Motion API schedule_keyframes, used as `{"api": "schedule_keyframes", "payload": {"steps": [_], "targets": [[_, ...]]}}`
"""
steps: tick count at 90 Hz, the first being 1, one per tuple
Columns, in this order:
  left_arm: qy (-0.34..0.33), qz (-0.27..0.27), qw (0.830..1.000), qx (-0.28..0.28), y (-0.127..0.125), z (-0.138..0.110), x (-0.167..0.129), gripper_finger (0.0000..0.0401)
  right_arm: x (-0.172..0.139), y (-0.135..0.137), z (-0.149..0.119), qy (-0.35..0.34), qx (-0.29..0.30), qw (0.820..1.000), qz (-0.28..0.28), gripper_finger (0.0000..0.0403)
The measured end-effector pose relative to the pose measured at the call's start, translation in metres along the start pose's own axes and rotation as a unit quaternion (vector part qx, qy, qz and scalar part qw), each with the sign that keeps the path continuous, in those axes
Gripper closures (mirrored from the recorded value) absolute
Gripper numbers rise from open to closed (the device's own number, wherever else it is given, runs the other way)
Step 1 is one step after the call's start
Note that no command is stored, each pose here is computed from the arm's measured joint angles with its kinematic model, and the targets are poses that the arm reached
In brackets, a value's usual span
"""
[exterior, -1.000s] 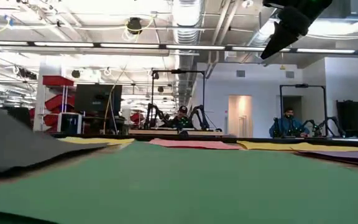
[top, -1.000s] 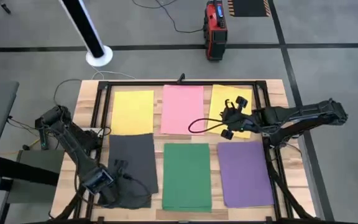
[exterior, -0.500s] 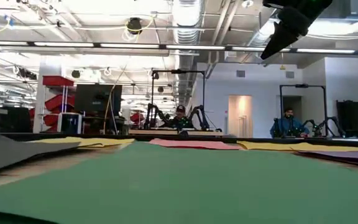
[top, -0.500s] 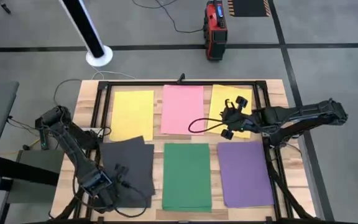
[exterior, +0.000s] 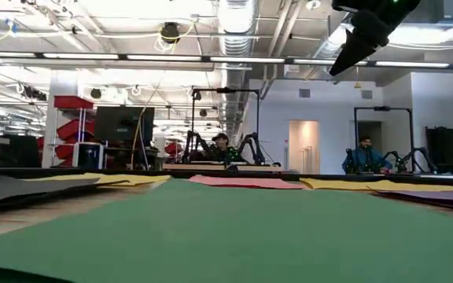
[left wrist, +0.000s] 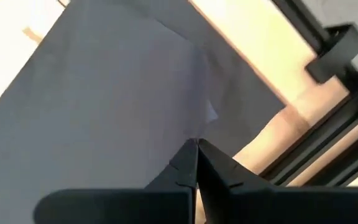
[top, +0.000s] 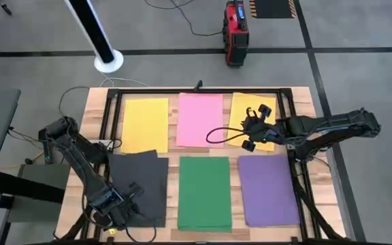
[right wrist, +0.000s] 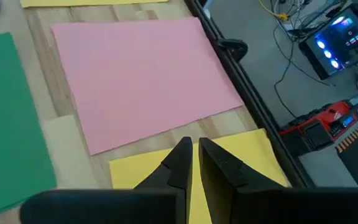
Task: Organize paper
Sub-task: Stack the top black colored paper on top of the bottom black colored paper
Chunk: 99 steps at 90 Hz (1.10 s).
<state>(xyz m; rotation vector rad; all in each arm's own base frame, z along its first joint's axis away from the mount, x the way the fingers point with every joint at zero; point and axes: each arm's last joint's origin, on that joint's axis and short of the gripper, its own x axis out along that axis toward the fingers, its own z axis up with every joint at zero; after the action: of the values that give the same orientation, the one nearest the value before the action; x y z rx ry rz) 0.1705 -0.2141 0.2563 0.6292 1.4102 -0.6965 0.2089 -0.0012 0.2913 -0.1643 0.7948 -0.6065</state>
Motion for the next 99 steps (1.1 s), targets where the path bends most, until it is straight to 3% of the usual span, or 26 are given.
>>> {"api": "schedule_keyframes", "payload": {"steps": [17,42,99], "targets": [[0.015,0.008,0.999,0.039,0.000,0.007,0.012,0.0401,0.003,-0.005,0.000,0.005,0.009,1.000,-0.009,0.0376],[-0.012,0.051,0.997,0.058,-0.005,0.014,0.002,0.0401,0.004,-0.006,0.001,0.006,0.016,1.000,-0.011,0.0376],[-0.004,0.082,0.995,0.051,-0.027,0.014,0.006,0.0401,0.005,-0.007,0.001,0.007,0.036,0.999,-0.010,0.0376]]}}
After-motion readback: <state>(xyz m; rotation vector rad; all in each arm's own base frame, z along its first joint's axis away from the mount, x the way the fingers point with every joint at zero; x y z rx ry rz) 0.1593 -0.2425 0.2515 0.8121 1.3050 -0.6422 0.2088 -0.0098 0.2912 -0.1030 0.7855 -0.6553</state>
